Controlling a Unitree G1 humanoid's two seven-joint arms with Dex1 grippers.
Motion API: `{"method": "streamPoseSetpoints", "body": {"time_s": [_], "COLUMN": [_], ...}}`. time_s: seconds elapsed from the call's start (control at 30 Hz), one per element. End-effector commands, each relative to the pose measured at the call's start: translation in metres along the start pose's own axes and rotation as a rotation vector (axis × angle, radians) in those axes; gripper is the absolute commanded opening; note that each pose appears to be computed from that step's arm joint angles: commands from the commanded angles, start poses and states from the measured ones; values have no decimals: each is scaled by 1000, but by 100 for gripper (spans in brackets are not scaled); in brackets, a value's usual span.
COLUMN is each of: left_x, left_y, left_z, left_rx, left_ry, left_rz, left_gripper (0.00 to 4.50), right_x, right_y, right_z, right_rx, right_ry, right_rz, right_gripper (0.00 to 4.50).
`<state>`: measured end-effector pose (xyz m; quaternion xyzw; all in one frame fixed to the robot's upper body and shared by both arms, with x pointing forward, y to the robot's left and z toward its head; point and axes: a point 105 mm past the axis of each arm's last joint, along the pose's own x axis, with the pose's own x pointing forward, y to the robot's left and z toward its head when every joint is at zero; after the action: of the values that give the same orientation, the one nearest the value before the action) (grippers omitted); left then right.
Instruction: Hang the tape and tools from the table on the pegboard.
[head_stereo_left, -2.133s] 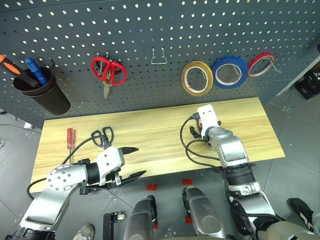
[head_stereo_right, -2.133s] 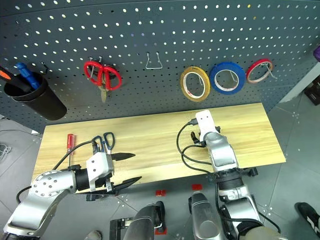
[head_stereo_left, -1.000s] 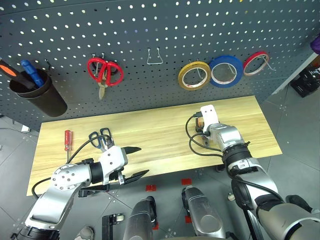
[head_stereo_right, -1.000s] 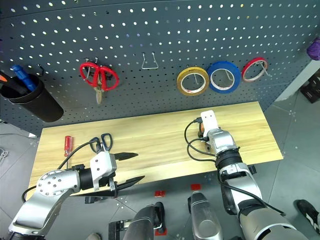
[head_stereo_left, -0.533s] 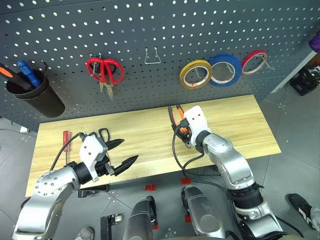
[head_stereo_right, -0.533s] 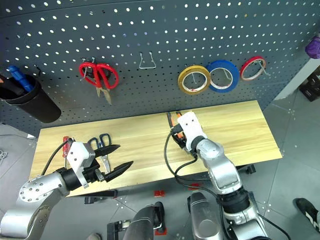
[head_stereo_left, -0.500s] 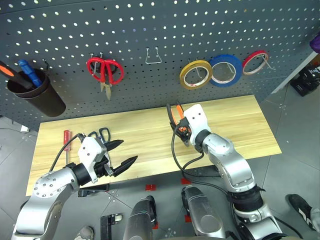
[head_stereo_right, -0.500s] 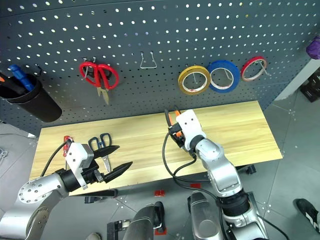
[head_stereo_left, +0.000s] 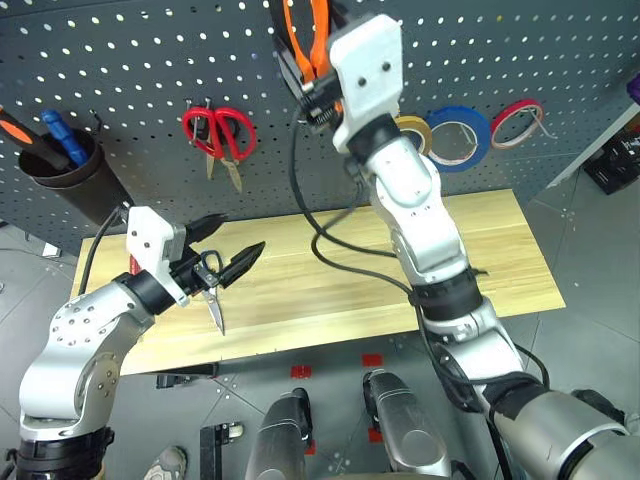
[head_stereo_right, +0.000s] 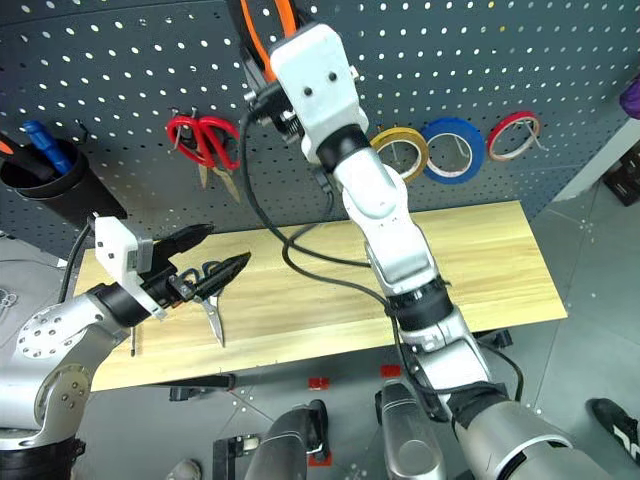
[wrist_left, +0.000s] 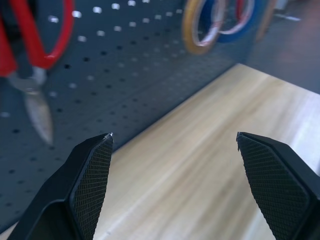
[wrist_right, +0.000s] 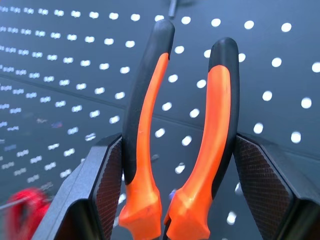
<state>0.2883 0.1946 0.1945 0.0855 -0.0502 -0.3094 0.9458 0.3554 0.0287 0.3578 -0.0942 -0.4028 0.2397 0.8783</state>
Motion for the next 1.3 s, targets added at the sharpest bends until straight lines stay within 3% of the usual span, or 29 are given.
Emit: {"method": "streamPoseSetpoints", "body": {"time_s": [0.03,0.33,0.67,1.03,1.13,1.17,1.2,1.3], "left_x": [5,17,18,20,22,22,21,21], "left_y": [-8,-17,-12,-4,-4,-1,2,6], "left_z": [12,23,21,-13,-19,-20,-22,-26], "left_rx": [5,-3,10,-70,-82,-85,-87,-92], "left_ry": [-38,-67,-69,65,76,78,78,87], "left_rz": [6,-5,30,164,184,203,227,259], "left_gripper": [411,411,411,411,411,430,449,449], "right_x": [16,30,7,-18,-27,-29,-32,-39], "right_y": [1,8,4,12,17,17,18,18], "right_z": [22,4,-25,-53,-57,-57,-56,-54], "right_rx": [-20,-88,-182,-14,15,20,25,41], "right_ry": [-141,-165,-135,55,100,109,118,140], "right_rz": [-30,-27,-32,15,57,71,85,130], "right_gripper": [306,305,305,305,400,436,450,450]}}
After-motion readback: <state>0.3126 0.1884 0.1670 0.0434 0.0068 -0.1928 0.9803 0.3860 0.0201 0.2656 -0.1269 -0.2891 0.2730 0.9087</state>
